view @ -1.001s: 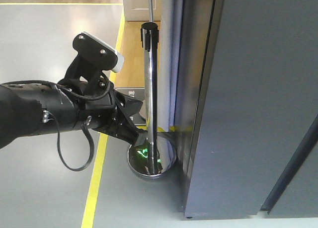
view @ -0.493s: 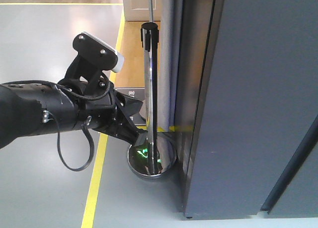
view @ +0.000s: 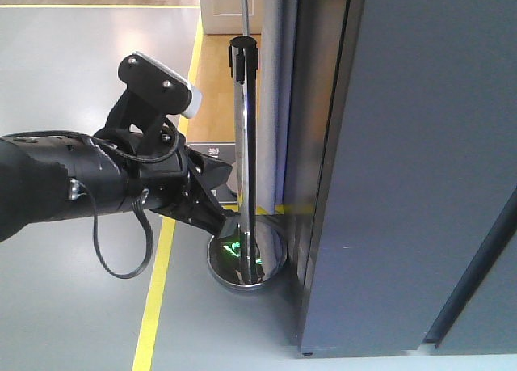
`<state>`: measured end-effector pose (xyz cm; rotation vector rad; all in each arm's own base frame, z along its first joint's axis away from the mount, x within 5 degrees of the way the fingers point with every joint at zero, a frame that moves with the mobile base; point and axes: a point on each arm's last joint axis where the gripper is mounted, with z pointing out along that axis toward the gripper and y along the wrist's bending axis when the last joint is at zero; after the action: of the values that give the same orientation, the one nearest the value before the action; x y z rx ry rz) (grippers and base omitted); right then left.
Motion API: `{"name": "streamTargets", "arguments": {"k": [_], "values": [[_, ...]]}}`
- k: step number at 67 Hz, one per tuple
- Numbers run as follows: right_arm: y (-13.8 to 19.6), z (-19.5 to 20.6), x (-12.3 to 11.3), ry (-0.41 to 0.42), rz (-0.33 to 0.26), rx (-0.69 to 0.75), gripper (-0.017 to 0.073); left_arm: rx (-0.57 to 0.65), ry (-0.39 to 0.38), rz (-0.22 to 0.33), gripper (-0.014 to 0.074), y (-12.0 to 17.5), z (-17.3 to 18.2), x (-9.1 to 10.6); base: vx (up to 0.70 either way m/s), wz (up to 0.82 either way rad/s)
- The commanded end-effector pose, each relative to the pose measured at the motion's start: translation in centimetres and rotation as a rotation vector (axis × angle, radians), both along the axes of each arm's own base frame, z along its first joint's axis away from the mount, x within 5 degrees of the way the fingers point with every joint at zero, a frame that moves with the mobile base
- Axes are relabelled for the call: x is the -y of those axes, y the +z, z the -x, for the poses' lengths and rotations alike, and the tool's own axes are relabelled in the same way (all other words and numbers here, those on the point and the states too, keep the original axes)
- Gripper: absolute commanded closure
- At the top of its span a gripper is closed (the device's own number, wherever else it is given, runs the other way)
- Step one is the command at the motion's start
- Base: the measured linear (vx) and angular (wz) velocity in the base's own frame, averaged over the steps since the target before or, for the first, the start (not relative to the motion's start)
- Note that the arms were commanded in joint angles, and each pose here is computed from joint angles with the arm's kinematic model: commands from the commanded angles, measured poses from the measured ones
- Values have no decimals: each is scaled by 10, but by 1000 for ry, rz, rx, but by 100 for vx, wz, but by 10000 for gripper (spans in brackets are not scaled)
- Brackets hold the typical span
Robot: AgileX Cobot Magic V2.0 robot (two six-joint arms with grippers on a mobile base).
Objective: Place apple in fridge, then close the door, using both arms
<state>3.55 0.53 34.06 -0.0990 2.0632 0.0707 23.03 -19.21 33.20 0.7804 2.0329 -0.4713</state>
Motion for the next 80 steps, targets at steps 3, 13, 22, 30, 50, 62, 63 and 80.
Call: {"name": "streamTargets", "arguments": {"k": [3, 13, 22, 30, 50, 62, 63, 80], "values": [[12, -3, 0, -3, -1, 75, 561, 78, 22, 80, 599, 21, 1, -3, 0, 0], [12, -3, 0, -2, -1, 75, 561, 92, 21, 46, 599, 20, 7, -12, 0, 0], [12, -3, 0, -3, 0, 75, 561, 136, 79, 66, 599, 11, 12, -32, 0, 0], [12, -3, 0, -3, -1, 75, 561, 184, 153, 94, 599, 4, 19, -56, 0, 0], [12, -3, 0, -3, -1, 75, 561, 282, 399, 119, 599, -16, 70, -136, 0, 0], [12, -3, 0, -3, -1, 75, 561, 385, 540, 156, 599, -35, 115, -168, 0, 0], [12, -3, 0, -3, -1, 75, 561, 386, 545, 155, 599, -39, 118, -170, 0, 0], [12, -3, 0, -3, -1, 75, 561, 517, 646, 275, 599, -75, 154, -183, 0, 0]]}}
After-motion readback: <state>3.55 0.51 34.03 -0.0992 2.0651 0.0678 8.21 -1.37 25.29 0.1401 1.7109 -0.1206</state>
